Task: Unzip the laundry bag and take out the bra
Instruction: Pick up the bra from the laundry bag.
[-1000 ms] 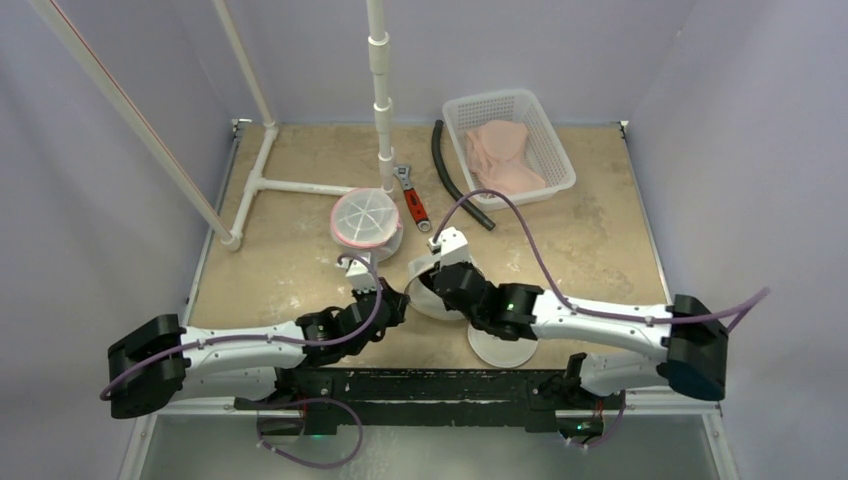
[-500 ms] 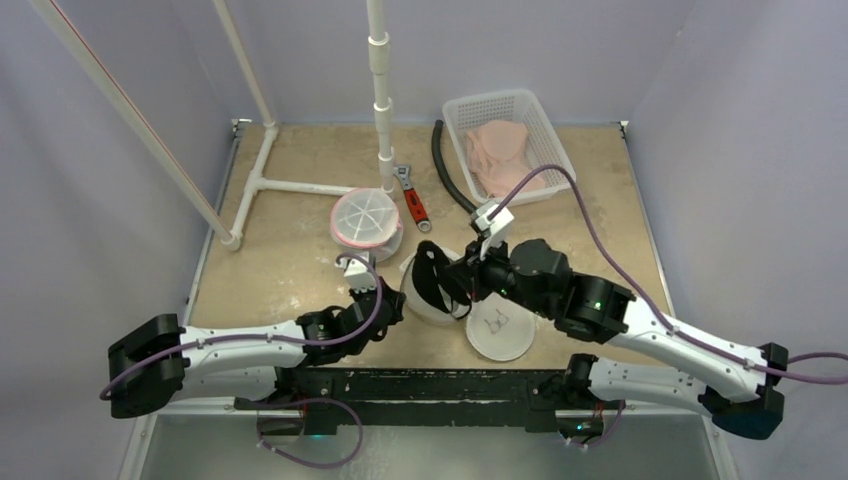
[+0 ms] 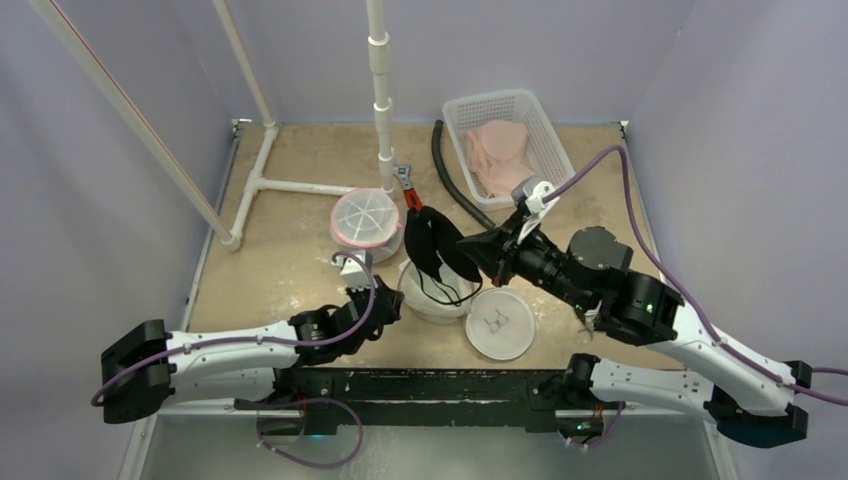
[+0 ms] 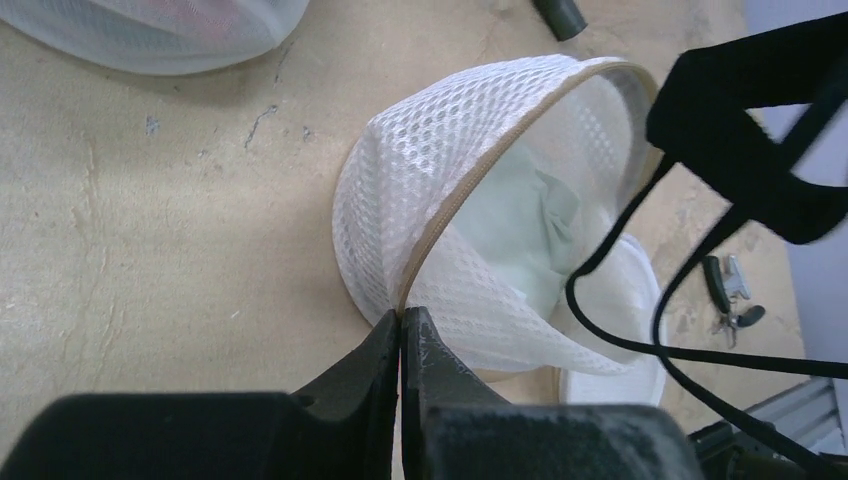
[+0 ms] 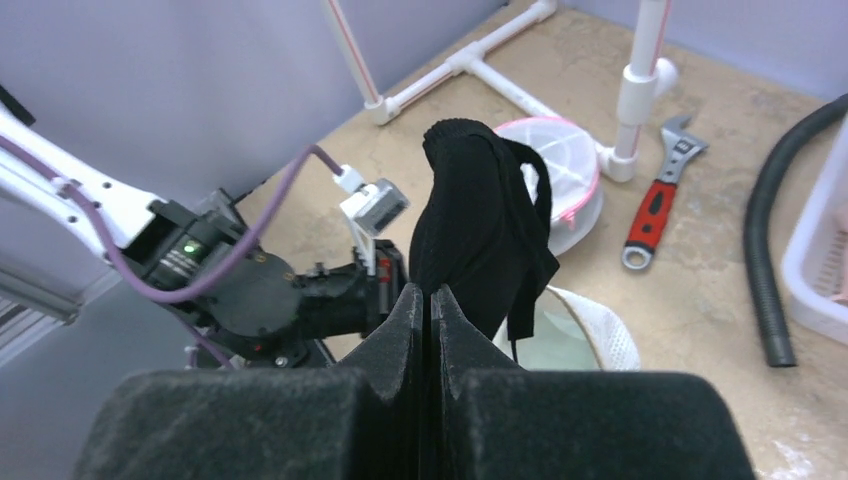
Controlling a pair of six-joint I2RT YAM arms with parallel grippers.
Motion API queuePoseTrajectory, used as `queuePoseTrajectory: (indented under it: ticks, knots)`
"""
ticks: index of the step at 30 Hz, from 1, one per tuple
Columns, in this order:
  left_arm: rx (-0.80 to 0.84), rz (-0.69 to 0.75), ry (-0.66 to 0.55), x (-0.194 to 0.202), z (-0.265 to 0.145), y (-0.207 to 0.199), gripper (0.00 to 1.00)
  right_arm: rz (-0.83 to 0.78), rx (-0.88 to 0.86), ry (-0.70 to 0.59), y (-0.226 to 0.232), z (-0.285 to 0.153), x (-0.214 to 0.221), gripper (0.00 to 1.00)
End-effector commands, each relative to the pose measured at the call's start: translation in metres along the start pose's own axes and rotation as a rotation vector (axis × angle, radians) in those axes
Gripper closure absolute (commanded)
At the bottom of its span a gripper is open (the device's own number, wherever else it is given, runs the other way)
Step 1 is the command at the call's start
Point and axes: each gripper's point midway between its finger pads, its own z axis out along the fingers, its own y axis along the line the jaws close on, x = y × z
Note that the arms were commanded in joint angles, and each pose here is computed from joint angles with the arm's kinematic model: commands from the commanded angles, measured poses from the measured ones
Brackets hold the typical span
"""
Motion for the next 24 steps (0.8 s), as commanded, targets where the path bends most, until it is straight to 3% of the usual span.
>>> queuePoseTrajectory:
  ticks: [1, 5, 9, 13, 17, 21, 24]
  knots:
    - [0.088, -0.034, -0.041, -0.036, -0.019, -0.030, 0.94, -0.092, 0.073, -0.122, -0.016, -0.016, -0.032, 1.00]
    - [0.158, -0.032, -0.080, -0.069, -0.047, -0.044, 0.61, -0.178, 0.098, -0.179, -0.024, -0.022, -0.041, 1.00]
    - [0.204, 0.002, -0.142, -0.112, -0.076, -0.057, 0.41, -0.225, 0.114, -0.245, -0.026, -0.028, -0.060, 1.00]
    - [0.312, 0.084, -0.240, -0.158, -0.105, -0.086, 0.37, -0.316, 0.014, -0.295, -0.007, -0.034, -0.076, 1.00]
    - [0.534, 0.175, -0.348, -0.194, -0.134, -0.141, 0.35, -0.343, -0.065, -0.354, 0.009, -0.038, -0.087, 1.00]
    - [0.691, 0.295, -0.384, -0.211, -0.153, -0.192, 0.35, -0.363, -0.053, -0.352, 0.007, -0.030, -0.086, 1.00]
    - [0.799, 0.435, -0.408, -0.214, -0.168, -0.217, 0.35, -0.384, -0.170, -0.357, 0.025, -0.037, -0.078, 1.00]
